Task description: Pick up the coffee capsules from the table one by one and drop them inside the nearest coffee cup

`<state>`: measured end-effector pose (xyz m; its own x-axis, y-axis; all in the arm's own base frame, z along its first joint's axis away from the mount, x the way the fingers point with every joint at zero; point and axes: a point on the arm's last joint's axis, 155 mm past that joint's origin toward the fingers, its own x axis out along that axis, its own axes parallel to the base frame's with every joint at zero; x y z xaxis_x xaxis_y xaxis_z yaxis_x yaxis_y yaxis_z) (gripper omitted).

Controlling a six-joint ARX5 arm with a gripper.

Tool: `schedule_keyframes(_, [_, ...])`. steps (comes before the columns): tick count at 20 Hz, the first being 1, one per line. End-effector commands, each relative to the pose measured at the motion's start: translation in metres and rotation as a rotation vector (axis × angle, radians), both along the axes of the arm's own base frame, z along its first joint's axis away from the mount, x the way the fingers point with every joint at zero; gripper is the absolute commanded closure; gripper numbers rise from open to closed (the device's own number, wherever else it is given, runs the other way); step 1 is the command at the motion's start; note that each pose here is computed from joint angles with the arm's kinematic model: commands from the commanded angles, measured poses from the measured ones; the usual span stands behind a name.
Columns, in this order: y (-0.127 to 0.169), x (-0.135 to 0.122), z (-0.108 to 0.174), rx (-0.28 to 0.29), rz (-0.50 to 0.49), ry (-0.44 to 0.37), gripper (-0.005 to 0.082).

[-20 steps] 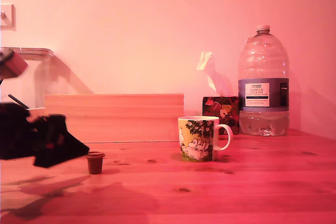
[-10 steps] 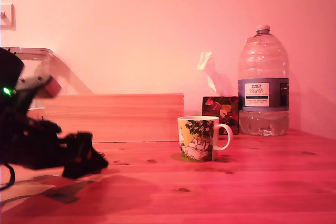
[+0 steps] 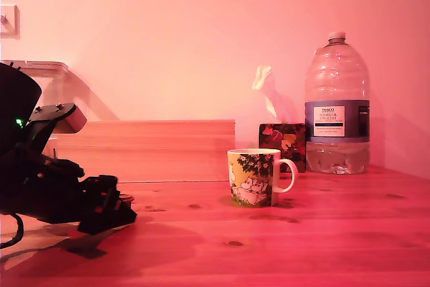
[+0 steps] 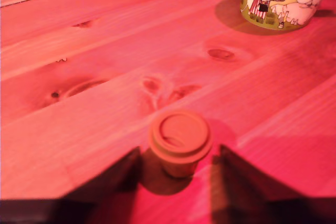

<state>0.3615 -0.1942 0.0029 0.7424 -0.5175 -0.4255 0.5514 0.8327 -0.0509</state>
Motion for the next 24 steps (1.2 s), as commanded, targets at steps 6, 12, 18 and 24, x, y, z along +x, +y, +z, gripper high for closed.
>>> schedule_keyframes(6, [0.000,-0.001,-0.006,0.010,-0.005,0.007,0.0678])
schedule_keyframes(12, [-0.003,-0.002,0.003,0.019,-0.023,-0.013,0.0702])
schedule_keyframes(18, [-0.015,-0.019,0.040,0.032,-0.097,-0.019,0.0702])
schedule_keyframes(24, [-0.027,-0.038,0.089,-0.004,-0.164,-0.038,0.0702])
